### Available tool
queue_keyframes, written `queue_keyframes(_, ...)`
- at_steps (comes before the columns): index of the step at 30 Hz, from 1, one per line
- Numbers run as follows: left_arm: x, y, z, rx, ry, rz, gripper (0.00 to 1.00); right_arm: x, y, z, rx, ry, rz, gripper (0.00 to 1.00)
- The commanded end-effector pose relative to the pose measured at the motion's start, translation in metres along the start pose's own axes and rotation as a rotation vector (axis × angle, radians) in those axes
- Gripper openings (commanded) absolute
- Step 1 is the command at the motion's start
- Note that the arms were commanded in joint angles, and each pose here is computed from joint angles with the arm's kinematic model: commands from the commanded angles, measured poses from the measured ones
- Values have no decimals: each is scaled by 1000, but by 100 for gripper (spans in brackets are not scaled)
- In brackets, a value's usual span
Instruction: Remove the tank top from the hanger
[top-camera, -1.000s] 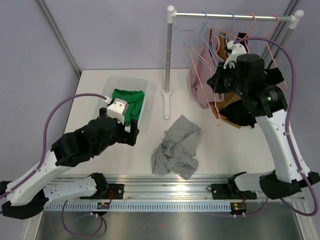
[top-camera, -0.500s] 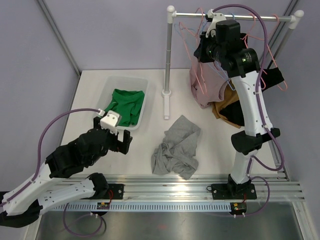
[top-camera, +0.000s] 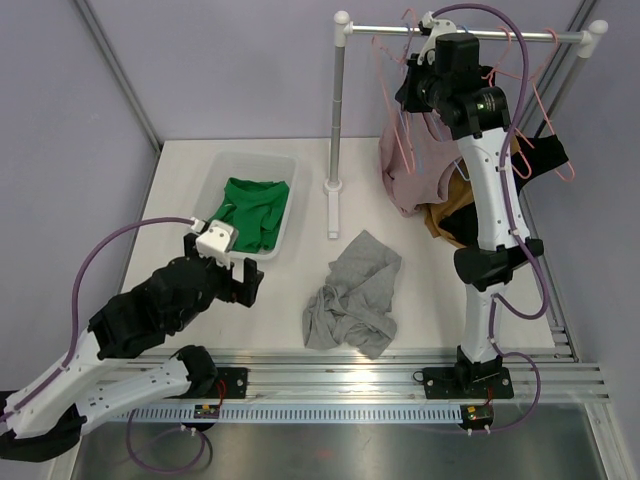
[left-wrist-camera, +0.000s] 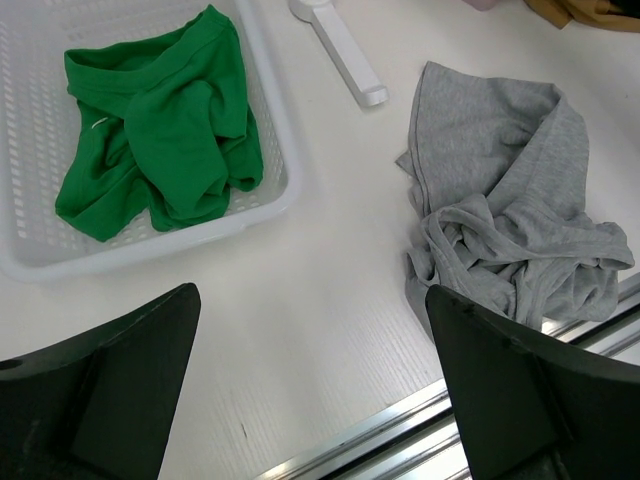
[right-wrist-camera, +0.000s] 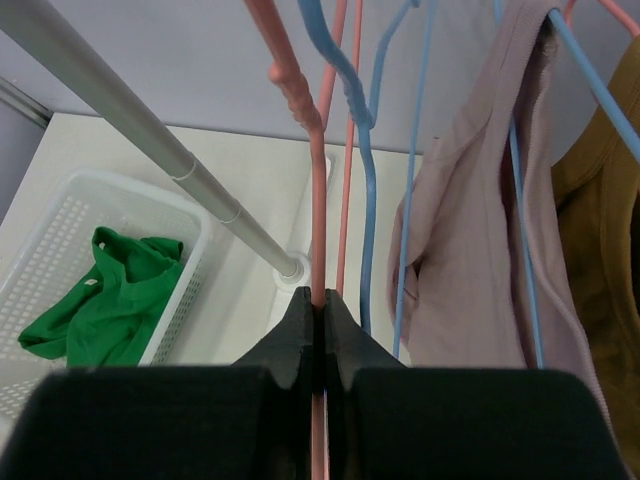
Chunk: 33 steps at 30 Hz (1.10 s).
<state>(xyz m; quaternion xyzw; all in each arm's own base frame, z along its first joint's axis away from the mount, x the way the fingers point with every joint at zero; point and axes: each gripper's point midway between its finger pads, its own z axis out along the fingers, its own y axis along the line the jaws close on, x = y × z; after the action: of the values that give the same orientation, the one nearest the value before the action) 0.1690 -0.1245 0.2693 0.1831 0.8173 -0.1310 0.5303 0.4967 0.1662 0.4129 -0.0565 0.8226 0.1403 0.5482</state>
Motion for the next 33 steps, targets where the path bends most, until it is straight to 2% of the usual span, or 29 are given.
queue_keyframes(1, -12, -5, 7, 27, -36, -26, 99, -13, 10, 2, -45, -50, -19, 0)
queue_keyframes(14, -10, -7, 13, 59, -21, -48, 99, -2, 8, 5, -36, -14, -14, 0)
queue_keyframes(15, -11, -7, 13, 59, -22, -51, 99, -1, 11, 4, -53, -11, -14, 4)
queue_keyframes(20, -16, -8, 15, 54, -15, -63, 99, -12, 17, -16, -63, -44, -8, 59)
queue_keyframes(21, -14, -8, 18, 47, 1, -66, 99, -16, 17, -20, -63, -55, -8, 64)
queue_keyframes(26, -21, -14, 25, 37, 35, -119, 99, -38, 23, -65, -84, -120, -8, 68)
queue_keyframes(29, -19, -23, 35, 49, 71, -161, 99, -44, 27, -101, -99, -144, -6, 79)
queue_keyframes(32, -13, -45, 49, 77, 93, -185, 99, -39, 20, -140, -68, -159, -2, 98)
queue_keyframes(33, -13, -62, 51, 122, 84, -176, 99, -36, 17, -150, -57, -164, 0, 99)
